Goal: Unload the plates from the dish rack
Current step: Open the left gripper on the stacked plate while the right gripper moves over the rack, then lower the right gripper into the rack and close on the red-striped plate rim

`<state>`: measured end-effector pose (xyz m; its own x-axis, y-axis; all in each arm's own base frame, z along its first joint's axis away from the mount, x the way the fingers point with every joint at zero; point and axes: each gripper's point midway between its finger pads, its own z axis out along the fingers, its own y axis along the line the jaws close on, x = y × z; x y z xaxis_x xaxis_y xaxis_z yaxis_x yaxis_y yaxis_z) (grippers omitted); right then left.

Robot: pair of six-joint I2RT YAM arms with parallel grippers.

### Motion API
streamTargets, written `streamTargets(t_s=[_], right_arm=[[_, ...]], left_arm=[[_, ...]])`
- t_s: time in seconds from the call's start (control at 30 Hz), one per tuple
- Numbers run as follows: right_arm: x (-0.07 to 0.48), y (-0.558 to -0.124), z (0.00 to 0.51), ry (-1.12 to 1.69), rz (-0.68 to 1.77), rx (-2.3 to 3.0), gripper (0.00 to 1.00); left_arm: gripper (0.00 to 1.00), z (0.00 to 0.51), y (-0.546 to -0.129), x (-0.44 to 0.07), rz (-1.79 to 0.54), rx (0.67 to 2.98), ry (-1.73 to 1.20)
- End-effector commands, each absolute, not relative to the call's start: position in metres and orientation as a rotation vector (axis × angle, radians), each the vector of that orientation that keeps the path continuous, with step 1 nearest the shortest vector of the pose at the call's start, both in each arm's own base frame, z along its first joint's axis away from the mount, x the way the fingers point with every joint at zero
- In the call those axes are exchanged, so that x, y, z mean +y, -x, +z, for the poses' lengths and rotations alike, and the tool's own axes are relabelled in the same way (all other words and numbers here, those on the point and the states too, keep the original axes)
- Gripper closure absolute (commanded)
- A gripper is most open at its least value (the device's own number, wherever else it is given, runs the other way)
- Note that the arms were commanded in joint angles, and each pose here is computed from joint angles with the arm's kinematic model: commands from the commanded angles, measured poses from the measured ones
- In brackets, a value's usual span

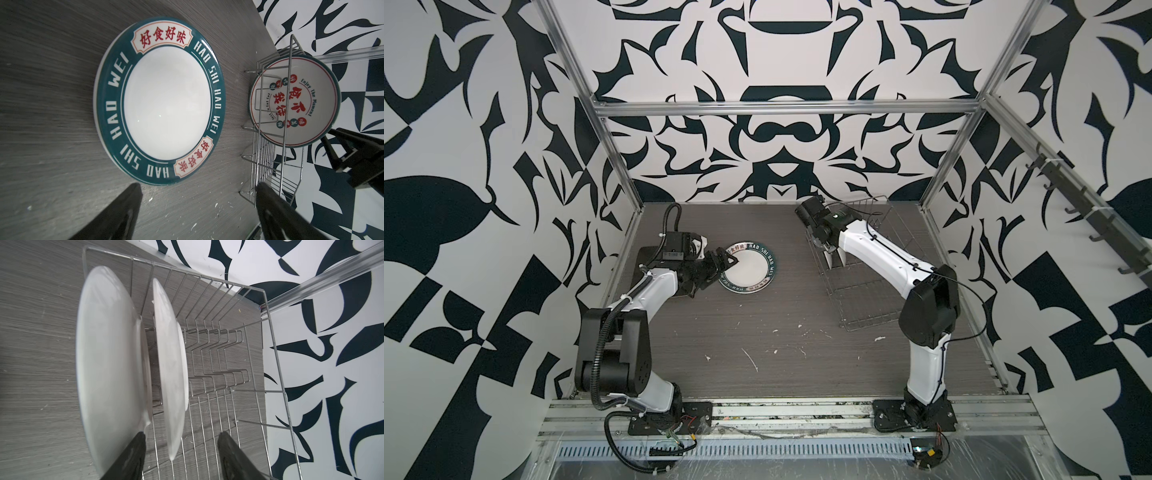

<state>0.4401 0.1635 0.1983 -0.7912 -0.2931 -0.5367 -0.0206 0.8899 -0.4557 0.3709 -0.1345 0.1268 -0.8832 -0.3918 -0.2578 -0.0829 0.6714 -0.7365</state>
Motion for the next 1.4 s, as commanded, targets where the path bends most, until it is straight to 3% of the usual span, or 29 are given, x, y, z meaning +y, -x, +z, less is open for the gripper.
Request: streamTargets(t_s=[0.0, 0.43, 1.37], right_arm=[[0.153, -0.443, 0.223, 0.198, -0.62, 2.383, 0.43], [0.149, -0.454, 0.206, 0.206, -0.627, 2.411, 0.51], [0.149, -0.463, 0.19, 0.154, -0.663, 2.406, 0.81]], left_arm=[[0.1, 0.132, -0.367, -0.136, -1.083, 2.481, 0.358], [0.1, 0.132, -0.365, -0.139, -1.095, 2.483, 0.354], [0.1, 0.136, -0.365, -0.138, -1.085, 2.483, 0.353]])
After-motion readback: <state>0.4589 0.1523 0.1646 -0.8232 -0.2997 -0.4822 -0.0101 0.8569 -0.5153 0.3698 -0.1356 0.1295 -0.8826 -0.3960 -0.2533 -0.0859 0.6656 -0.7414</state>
